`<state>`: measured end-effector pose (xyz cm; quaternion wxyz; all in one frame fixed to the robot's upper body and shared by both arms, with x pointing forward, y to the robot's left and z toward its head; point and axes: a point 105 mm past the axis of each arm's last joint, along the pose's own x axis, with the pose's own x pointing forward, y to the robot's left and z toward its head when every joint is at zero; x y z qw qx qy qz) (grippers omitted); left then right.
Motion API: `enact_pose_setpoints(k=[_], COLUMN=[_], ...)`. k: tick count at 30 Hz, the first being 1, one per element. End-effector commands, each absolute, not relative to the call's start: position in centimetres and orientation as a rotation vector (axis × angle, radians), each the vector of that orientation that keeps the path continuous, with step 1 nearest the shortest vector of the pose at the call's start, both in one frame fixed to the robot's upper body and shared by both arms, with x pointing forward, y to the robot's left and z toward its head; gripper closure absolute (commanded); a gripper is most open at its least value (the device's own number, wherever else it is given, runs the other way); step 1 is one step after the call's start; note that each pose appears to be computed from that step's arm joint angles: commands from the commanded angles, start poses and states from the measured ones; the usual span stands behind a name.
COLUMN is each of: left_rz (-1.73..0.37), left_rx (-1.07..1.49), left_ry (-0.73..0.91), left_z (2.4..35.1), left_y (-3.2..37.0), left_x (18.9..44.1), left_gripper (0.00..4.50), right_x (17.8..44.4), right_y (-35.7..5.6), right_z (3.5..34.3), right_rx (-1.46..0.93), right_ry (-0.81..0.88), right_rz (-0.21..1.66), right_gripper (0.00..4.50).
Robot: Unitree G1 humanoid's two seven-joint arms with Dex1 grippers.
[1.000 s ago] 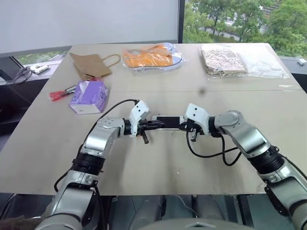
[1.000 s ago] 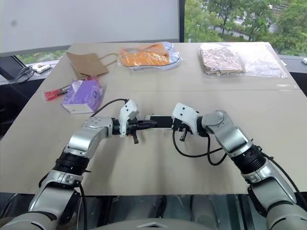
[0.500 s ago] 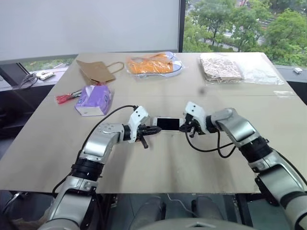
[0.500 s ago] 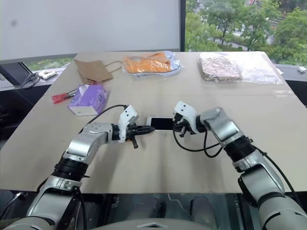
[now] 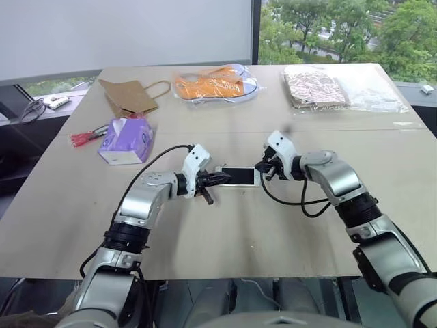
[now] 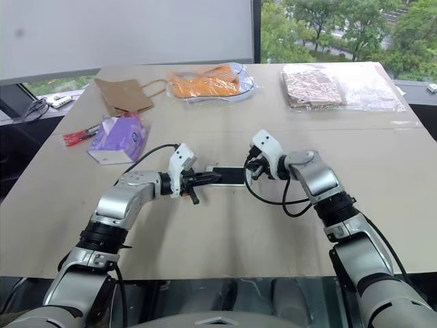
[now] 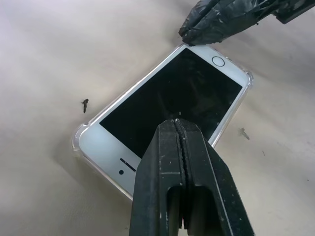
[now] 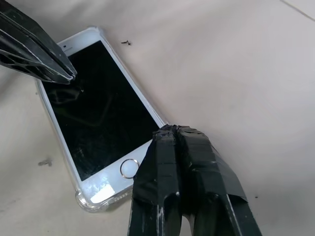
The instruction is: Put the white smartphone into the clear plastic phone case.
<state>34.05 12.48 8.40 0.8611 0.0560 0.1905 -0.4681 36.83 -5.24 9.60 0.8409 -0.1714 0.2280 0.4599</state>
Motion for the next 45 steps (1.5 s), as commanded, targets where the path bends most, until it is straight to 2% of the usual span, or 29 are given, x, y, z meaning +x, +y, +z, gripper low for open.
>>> enact_pose_setpoints(k=[1,8,11,15,19,21,23,25,28,34,35,39,45], left_rz=[-0.98,-0.968,-0.965,-0.962,-0.958,-0.955,-0.951,-0.94,-0.917,-0.925,-0.927,-0.869,-0.775], left_rx=[0.133,0.127,0.125,0.117,0.112,0.101,0.047,0.031,-0.021,-0.004,0.0,0.04,0.037], left_ry=[0.409,0.405,0.406,0.401,0.375,0.302,0.201,0.113,0.052,0.018,0.023,0.134,0.22], left_z=[8.2,8.3,8.2,8.2,8.4,9.5,11.4,13.0,14.7,15.9,15.9,14.0,12.2], left_y=[12.4,12.4,12.3,12.3,12.2,12.0,11.9,12.4,13.3,15.2,15.6,18.4,21.3], left_x=[33.8,33.6,33.6,33.6,33.8,33.9,34.0,33.8,33.3,30.9,30.3,27.8,24.9], left_gripper=[4.49,4.49,4.49,4.49,4.49,4.49,4.49,4.49,3.36,0.48,0.09,0.09,0.09], right_x=[35.3,34.7,34.5,33.2,33.0,34.1,34.8,34.3,32.4,28.0,27.3,23.8,20.7], right_y=[-6.1,-7.8,-8.0,-6.7,-7.4,-7.2,-7.0,-8.5,-10.4,-13.4,-13.9,-16.5,-19.1], right_z=[6.0,2.4,2.0,3.2,3.1,5.5,9.4,12.0,13.4,13.8,13.9,14.4,14.2], right_rx=[-0.438,-0.79,-0.906,-0.998,-1.116,-0.97,-0.744,-0.617,-0.465,-0.307,-0.3,-0.254,-0.306], right_ry=[0.649,0.657,0.597,0.428,0.365,0.279,0.129,0.06,0.032,0.031,0.032,0.052,0.11], right_rz=[1.013,1.034,1.066,1.171,1.15,1.038,0.946,0.917,0.896,0.831,0.823,0.752,0.637], right_gripper=[4.5,4.5,4.5,4.5,4.5,4.5,4.5,4.5,3.27,0.37,0.03,0.03,0.03])
